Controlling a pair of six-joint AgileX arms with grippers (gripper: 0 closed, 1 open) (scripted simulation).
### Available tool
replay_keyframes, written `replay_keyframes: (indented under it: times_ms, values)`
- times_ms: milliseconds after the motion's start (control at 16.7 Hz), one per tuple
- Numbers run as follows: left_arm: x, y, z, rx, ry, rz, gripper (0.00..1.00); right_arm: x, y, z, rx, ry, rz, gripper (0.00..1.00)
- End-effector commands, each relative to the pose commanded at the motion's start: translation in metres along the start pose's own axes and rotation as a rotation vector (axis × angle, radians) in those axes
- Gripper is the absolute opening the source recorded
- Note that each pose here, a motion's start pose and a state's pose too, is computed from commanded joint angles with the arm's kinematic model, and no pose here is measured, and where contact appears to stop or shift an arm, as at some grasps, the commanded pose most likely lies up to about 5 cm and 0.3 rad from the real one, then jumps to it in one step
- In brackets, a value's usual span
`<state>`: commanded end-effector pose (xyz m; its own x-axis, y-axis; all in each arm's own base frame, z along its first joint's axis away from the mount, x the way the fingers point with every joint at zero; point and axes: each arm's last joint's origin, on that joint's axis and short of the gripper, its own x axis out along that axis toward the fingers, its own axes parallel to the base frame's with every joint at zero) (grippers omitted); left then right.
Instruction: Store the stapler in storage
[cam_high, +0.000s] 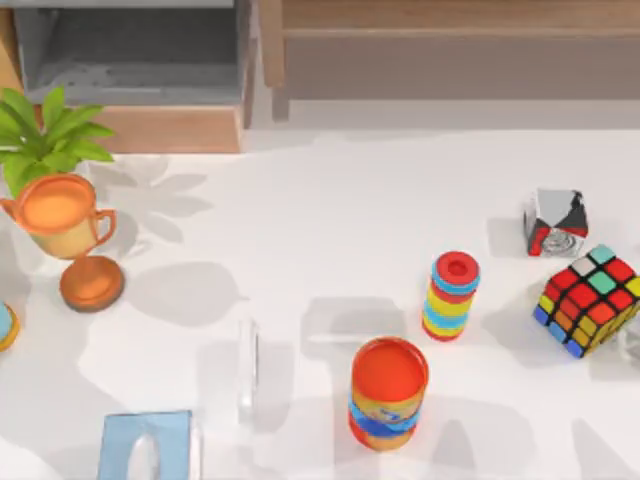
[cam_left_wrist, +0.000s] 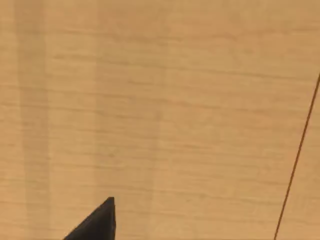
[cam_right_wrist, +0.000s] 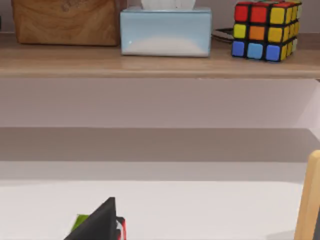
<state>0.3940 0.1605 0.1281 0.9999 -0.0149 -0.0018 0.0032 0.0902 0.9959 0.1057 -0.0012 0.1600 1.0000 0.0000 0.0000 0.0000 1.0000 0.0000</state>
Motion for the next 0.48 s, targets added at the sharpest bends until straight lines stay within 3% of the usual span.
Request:
replay_keyframes:
  times_ms: [240,480]
  values:
    - [0.013,-0.030,-0.013,0.085,-0.005,0.001,1.00,0.000,0.000,0.000,0.000,0.000,0.000,1.00]
    - [0.013,-0.032,-0.014,0.091,-0.005,0.002,1.00,0.000,0.000,0.000,0.000,0.000,0.000,1.00]
